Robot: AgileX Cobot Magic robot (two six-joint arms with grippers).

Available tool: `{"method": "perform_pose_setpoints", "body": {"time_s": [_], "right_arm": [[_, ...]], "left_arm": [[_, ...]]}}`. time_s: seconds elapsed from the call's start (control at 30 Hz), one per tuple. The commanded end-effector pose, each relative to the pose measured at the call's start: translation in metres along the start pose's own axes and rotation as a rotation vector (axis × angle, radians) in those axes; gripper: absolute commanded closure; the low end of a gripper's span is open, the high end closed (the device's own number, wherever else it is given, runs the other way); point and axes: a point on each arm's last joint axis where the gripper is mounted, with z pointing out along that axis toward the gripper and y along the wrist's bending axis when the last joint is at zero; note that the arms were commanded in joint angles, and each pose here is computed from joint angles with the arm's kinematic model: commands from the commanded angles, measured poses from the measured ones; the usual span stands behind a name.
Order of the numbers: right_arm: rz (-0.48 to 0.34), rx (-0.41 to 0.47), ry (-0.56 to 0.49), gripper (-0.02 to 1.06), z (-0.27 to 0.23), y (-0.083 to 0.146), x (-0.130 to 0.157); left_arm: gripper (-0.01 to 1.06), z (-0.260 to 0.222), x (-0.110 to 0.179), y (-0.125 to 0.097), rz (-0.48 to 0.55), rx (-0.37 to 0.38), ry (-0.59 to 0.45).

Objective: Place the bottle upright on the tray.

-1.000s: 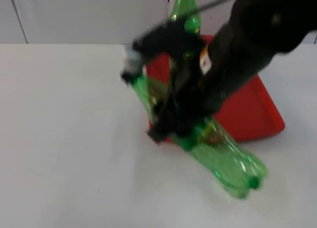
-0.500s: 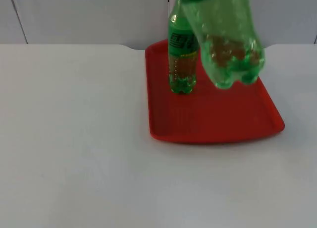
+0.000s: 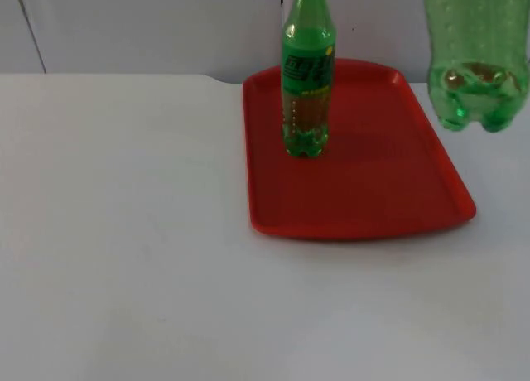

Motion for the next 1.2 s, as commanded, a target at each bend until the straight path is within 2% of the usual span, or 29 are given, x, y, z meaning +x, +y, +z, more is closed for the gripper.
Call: {"method": "perform_pose_setpoints", "body": {"time_s": [0.0,0.17,0.3,0.43,0.53,0.6,0.67,0.77,0.83,0.97,1.17], "right_arm": [[0.037,0.053,-0.090,1.05,-0.005,-0.011,0.001],[0.156,0.188,-0.105,1.05,-0.005,-0.038,0.017],[0.156,0.252,-0.149,1.05,-0.003,-0.054,0.021],[0.136,0.312,-0.251,1.05,0.006,-0.069,0.025],[0.155,0.365,-0.235,1.05,0.015,-0.078,0.038],[0.242,0.416,-0.187,1.05,0.025,-0.085,0.051],[0.280,0.446,-0.165,1.05,0.032,-0.088,0.062],[0.269,0.470,-0.197,1.05,0.039,-0.091,0.071],[0.187,0.464,-0.263,1.05,0.049,-0.090,0.080],[0.151,0.470,-0.308,1.05,0.061,-0.090,0.096],[0.134,0.450,-0.290,1.05,0.091,-0.094,0.114]], "left_arm": [[0.00,0.001,0.001,0.000,0.007,0.003,-0.004],[0.00,0.001,0.001,0.000,0.007,0.003,-0.004],[0.00,0.001,0.001,0.000,0.007,0.003,-0.004],[0.00,0.001,0.001,0.000,0.007,0.003,-0.004],[0.00,0.001,0.001,0.000,0.007,0.003,-0.004],[0.00,0.001,0.001,0.000,0.007,0.003,-0.004],[0.00,0.001,0.001,0.000,0.007,0.003,-0.004],[0.00,0.001,0.001,0.000,0.007,0.003,-0.004],[0.00,0.001,0.001,0.000,0.007,0.003,-0.004],[0.00,0.001,0.001,0.000,0.007,0.003,-0.004],[0.00,0.001,0.001,0.000,0.007,0.003,-0.004]]}}
